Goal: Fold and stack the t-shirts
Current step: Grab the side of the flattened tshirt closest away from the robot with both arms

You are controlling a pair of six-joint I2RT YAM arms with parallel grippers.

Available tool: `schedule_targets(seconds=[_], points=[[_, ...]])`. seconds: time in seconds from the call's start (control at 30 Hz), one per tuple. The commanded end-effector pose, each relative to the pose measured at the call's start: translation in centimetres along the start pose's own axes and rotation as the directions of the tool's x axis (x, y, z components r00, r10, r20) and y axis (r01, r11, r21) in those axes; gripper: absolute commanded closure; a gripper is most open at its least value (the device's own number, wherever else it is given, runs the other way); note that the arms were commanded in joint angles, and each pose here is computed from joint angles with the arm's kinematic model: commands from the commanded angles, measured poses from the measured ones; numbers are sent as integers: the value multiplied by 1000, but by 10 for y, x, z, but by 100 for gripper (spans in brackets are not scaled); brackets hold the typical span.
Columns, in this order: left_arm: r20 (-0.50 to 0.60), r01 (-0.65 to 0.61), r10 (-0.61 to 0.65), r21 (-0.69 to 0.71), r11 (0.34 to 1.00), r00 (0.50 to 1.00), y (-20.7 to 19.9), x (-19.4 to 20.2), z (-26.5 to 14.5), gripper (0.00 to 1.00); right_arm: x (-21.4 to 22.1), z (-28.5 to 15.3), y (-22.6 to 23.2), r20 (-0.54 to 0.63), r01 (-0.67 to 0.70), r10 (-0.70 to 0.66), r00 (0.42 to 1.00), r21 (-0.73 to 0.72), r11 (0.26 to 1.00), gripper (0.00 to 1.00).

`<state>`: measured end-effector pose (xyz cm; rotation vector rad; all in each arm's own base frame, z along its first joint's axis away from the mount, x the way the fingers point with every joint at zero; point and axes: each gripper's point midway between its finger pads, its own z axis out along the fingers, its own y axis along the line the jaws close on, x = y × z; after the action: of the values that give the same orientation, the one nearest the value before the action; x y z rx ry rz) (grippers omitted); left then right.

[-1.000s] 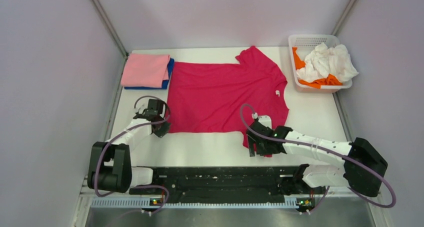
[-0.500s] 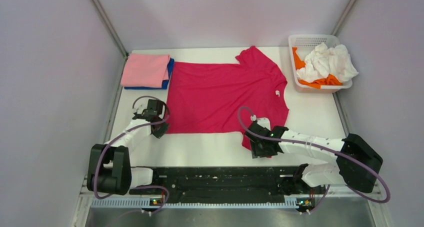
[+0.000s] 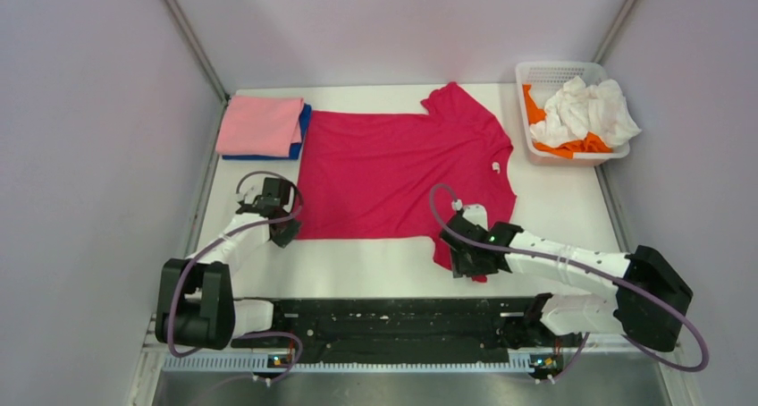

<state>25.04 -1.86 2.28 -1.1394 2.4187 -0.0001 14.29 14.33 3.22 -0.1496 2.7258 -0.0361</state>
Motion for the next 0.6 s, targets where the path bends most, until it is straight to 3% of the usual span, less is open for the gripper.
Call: schedule_targets(seconds=[0.0,0.33,0.5,0.57], points=[[50,3,-3,0,1000,999,1,-13,-7,100,-13,-8,2,42,-6,6,999,-15,1000,45],[50,8,-7,-10,1000,999,5,-16,-5,100,7,20,6,-39,-25,25,999,-10,1000,49],[51,11,-10,-7,1000,999,6,-18,-6,100,18,17,-1,-73,-20,21,997,14,1000,84],[52,14,-14,-9,1000,999,8,-18,-8,100,22,12,-5,-84,-15,18,996,38,999,90]])
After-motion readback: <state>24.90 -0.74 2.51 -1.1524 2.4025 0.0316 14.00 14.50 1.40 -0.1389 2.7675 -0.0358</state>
